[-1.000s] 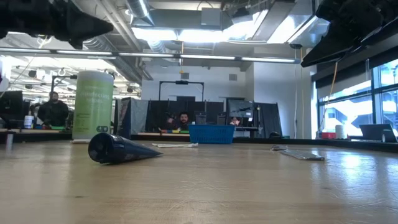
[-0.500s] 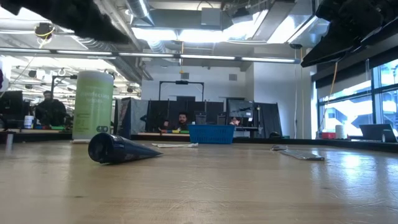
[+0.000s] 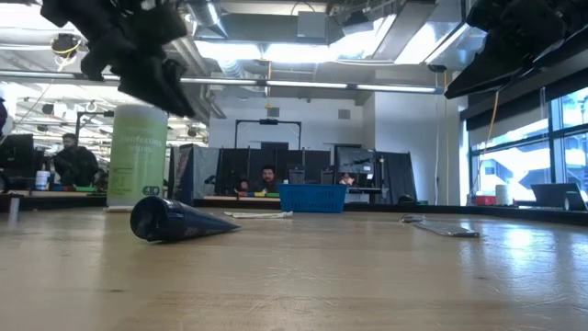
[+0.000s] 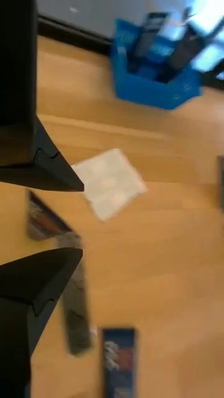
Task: Pick & Place Travel size toiletries
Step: Put the blue shaving cream bottle into the blue basket, then put the black hair comb into the red basket
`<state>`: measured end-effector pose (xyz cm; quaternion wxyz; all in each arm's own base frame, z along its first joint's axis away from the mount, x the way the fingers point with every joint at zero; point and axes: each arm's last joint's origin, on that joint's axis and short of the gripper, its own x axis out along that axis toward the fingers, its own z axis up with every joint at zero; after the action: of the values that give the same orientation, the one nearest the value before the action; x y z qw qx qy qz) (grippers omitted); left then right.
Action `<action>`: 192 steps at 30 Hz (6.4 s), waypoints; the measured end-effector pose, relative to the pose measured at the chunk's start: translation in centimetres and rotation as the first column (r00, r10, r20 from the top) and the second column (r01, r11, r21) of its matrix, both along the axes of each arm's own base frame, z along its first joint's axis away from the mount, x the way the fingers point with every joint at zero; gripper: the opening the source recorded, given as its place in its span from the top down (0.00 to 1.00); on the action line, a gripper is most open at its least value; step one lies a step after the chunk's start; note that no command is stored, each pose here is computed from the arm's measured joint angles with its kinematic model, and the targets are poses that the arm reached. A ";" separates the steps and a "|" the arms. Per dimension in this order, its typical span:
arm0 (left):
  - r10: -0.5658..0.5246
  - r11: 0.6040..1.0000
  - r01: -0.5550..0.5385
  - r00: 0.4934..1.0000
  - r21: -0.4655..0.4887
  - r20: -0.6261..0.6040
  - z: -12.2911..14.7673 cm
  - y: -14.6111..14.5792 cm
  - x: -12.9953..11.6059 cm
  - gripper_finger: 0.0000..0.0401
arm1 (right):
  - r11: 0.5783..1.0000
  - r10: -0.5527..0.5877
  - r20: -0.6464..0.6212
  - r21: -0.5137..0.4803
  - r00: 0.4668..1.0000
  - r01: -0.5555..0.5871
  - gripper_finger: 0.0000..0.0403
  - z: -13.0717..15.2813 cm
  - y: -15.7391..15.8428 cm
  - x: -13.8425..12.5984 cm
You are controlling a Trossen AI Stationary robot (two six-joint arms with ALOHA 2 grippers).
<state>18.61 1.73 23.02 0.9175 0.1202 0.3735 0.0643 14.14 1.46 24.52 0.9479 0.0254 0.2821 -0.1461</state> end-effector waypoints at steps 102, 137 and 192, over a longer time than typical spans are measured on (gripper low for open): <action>0.436 0.900 -0.409 0.856 -0.152 0.277 6.3 14.9 14.6 0.99 | 1.000 0.000 0.001 0.000 1.000 0.000 0.71 0.0 0.0 0.0; 0.588 0.807 -0.552 0.783 -0.210 0.203 3.3 18.4 15.5 1.00 | 1.000 0.000 0.001 0.000 1.000 0.000 0.70 0.0 0.0 0.0; 0.518 0.850 -0.463 0.820 -0.250 0.242 0.7 21.1 17.7 0.73 | 1.000 0.000 0.001 0.000 1.000 0.000 0.84 0.0 0.0 0.0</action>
<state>36.33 22.80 23.69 0.9225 -0.0748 0.2521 0.2827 14.14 1.47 24.55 0.9481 0.0256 0.2815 -0.1458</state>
